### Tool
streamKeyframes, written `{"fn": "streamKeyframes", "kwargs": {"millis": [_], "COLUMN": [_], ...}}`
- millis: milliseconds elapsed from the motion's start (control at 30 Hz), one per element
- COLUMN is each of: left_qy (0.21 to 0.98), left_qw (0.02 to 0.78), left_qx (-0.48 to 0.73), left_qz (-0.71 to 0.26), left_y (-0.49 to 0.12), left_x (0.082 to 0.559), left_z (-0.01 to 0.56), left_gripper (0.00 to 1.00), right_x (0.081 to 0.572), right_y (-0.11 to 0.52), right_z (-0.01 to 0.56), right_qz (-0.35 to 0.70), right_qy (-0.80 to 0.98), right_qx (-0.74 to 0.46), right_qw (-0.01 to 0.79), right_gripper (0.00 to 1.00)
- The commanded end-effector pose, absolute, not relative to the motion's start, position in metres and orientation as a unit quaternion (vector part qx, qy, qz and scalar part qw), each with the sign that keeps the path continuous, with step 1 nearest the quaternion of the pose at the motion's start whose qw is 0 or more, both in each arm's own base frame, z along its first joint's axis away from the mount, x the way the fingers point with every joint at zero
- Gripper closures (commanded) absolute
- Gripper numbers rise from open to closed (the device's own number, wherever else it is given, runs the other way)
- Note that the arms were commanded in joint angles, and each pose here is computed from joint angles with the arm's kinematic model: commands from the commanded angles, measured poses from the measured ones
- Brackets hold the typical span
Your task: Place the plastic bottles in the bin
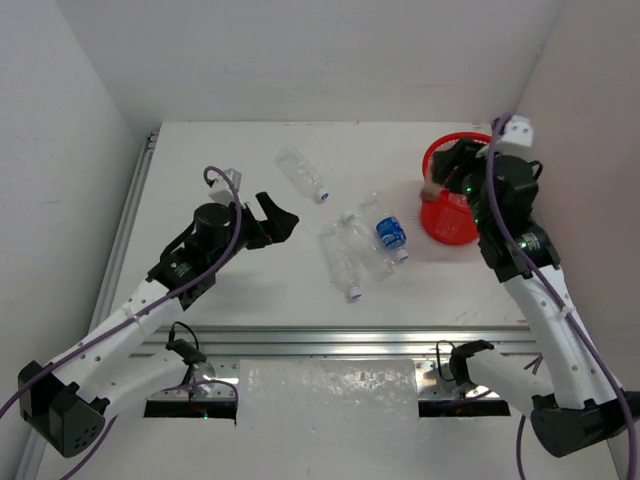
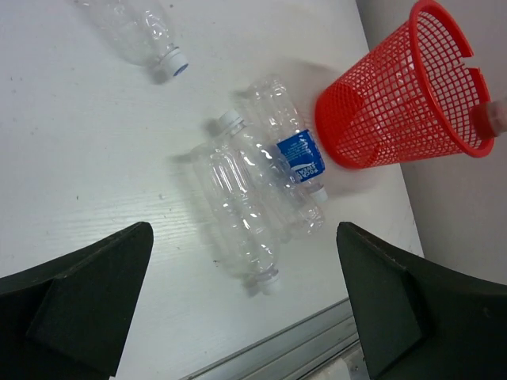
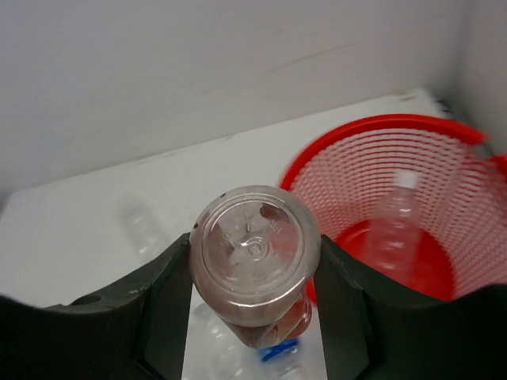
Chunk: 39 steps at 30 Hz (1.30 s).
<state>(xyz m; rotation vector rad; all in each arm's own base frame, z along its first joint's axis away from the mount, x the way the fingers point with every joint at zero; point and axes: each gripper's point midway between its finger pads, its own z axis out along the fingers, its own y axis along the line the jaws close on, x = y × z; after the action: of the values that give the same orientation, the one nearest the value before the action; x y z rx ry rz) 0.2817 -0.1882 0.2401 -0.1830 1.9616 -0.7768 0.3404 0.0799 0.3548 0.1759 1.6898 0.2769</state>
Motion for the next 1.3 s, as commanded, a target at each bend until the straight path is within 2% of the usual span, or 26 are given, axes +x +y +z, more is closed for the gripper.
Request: {"fn": "streamKeyframes", "kwargs": {"millis": [0, 167, 200, 233, 267, 300, 333, 467, 600, 767, 933, 1200, 1267], "left_qy": [0.821, 0.846, 0.855, 0.858, 0.86, 0.861, 0.86, 0.871, 0.878, 0.892, 0.91, 0.933, 0.935], "left_qw": [0.478, 0.439, 0.425, 0.416, 0.41, 0.406, 0.405, 0.392, 0.383, 0.376, 0.355, 0.326, 0.329], "left_qx": [-0.093, -0.095, -0.094, -0.099, -0.1, -0.092, -0.098, -0.102, -0.117, -0.103, -0.074, -0.084, -0.09], "left_qz": [-0.299, -0.287, -0.283, -0.284, -0.285, -0.29, -0.295, -0.28, -0.261, -0.23, -0.203, -0.124, -0.096], "left_y": [-0.183, -0.19, -0.194, -0.197, -0.201, -0.21, -0.216, -0.245, -0.276, -0.301, -0.324, -0.32, -0.31], "left_x": [0.282, 0.284, 0.284, 0.284, 0.285, 0.282, 0.282, 0.279, 0.279, 0.289, 0.303, 0.312, 0.314], "left_z": [0.226, 0.195, 0.185, 0.181, 0.175, 0.174, 0.175, 0.165, 0.152, 0.129, 0.093, 0.038, 0.031], "left_gripper": [0.0, 0.0, 0.0, 0.0, 0.0, 0.0, 0.0, 0.0, 0.0, 0.03, 0.08, 0.23, 0.4], "right_x": [0.355, 0.378, 0.388, 0.392, 0.396, 0.399, 0.405, 0.402, 0.377, 0.353, 0.328, 0.311, 0.308], "right_y": [-0.014, -0.054, -0.059, -0.066, -0.07, -0.072, -0.074, -0.066, -0.05, 0.003, 0.037, 0.063, 0.077], "right_z": [0.356, 0.368, 0.355, 0.361, 0.358, 0.354, 0.348, 0.335, 0.337, 0.318, 0.314, 0.295, 0.284], "right_qz": [-0.041, -0.066, -0.074, -0.078, -0.083, -0.085, -0.09, -0.07, -0.029, 0.054, 0.097, 0.141, 0.166], "right_qy": [0.733, 0.719, 0.733, 0.729, 0.732, 0.737, 0.744, 0.764, 0.772, 0.82, 0.821, 0.831, 0.839], "right_qx": [0.179, 0.224, 0.226, 0.232, 0.233, 0.23, 0.234, 0.239, 0.239, 0.164, 0.115, 0.075, 0.052], "right_qw": [0.655, 0.655, 0.637, 0.639, 0.635, 0.63, 0.619, 0.596, 0.588, 0.546, 0.551, 0.532, 0.515], "right_gripper": [1.0, 1.0, 1.0, 0.96, 0.88, 0.66, 0.02, 0.01, 0.01, 0.01, 0.01, 0.01, 0.01]}}
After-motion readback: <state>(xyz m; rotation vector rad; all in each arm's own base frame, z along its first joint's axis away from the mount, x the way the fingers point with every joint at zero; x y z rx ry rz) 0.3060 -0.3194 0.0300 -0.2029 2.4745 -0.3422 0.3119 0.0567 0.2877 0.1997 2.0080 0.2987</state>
